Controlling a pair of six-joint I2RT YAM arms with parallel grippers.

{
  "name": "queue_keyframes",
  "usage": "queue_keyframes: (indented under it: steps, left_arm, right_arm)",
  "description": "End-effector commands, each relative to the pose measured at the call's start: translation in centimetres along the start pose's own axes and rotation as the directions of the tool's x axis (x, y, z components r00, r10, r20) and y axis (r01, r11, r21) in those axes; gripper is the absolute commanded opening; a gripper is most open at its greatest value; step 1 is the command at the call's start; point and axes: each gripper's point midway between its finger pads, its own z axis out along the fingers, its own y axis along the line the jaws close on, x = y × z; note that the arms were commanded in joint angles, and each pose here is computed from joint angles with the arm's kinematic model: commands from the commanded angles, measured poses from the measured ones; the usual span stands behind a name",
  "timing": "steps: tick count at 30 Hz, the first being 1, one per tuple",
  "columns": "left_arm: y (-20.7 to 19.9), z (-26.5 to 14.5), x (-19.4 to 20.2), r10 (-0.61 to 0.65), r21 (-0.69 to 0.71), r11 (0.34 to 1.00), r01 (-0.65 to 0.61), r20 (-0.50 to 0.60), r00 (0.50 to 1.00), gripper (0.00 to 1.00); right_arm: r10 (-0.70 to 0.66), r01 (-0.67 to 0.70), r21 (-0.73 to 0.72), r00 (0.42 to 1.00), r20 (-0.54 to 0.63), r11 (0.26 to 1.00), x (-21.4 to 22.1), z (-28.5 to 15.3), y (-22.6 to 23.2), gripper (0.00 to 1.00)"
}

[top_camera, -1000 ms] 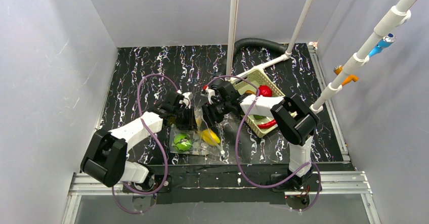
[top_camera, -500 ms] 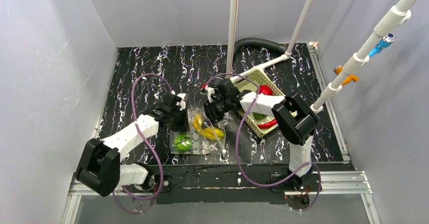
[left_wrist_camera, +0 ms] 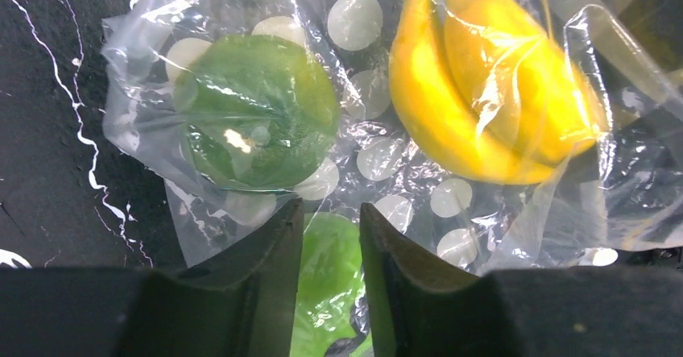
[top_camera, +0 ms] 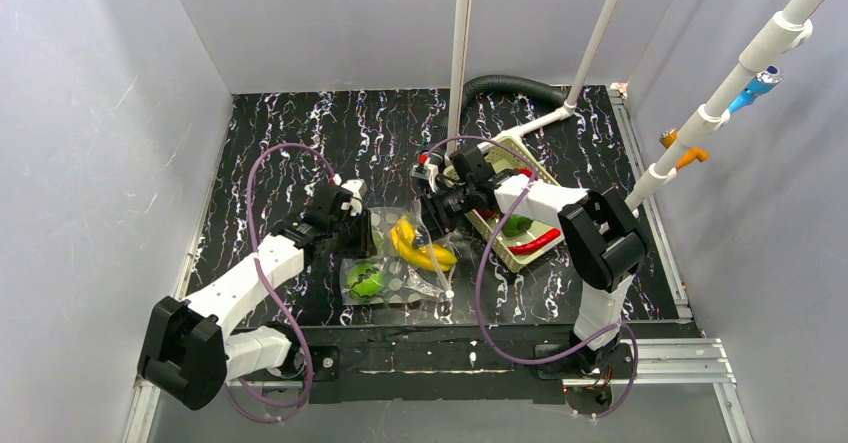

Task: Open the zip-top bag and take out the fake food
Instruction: Pick up the fake fruit from the zipper food storage bag.

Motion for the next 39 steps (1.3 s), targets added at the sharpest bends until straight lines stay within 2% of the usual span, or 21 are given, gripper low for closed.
queue_keyframes:
  steps: [1,5,10,14,20,23,27,32,39]
  left_arm:
    - [-0.4,-1.2,-0.5,0.01,0.024,1.0,-0.011,0.038,0.999,0.35]
    - [-0.8,-2.0,-1.0,0.019,0.04,0.999,-0.021,0.06,0.998,0.41]
    - [-1.1,-2.0,-0.8,0.028,0.063,0.997,-0.032,0.062,0.998,0.43]
    - [-2.4,-1.7,-0.4,0.023,0.143,0.989,-0.029,0.047,0.999,0.45]
    - [-3.2,-2.5,-0.8,0.043,0.183,0.982,-0.055,0.069,0.997,0.48]
    - [-3.8,-2.6,-0.8,0.054,0.218,0.974,-0.067,0.065,0.996,0.48]
    - [-4.1,-2.3,-0.6,0.047,0.238,0.969,-0.059,0.055,0.997,0.48]
    - [-3.5,-2.6,-0.6,0.047,0.207,0.976,-0.061,0.071,0.996,0.48]
    - [-3.3,-3.6,-1.3,0.086,0.188,0.977,-0.104,0.103,0.991,0.48]
  right_arm:
    - [-0.079,0.079,-0.035,0.997,-0.01,0.996,-0.6,-1.1,1.4,0.02]
    - [-0.066,0.065,-0.057,0.998,-0.021,0.996,-0.1,-1.8,1.6,0.02]
    - [-0.028,0.029,-0.229,1.0,0.007,0.973,-0.5,-3.2,4.2,0.02]
    - [0.052,-0.04,-0.271,0.998,0.036,0.962,-1.2,-3.4,4.9,0.01]
    - [0.208,-0.192,-0.174,0.975,0.081,0.966,-2.1,-3.7,3.6,0.01]
    - [0.32,-0.308,-0.104,0.937,0.137,0.946,-2.5,-3.9,2.0,0.01]
    - [0.427,-0.412,-0.116,0.888,0.17,0.904,-2.8,-4.0,0.8,0.01]
    - [0.378,-0.365,-0.109,0.915,0.143,0.924,-2.9,-5.0,1.4,0.01]
    - [0.259,-0.261,-0.003,0.955,0.142,0.965,-2.4,-7.1,0.7,0.01]
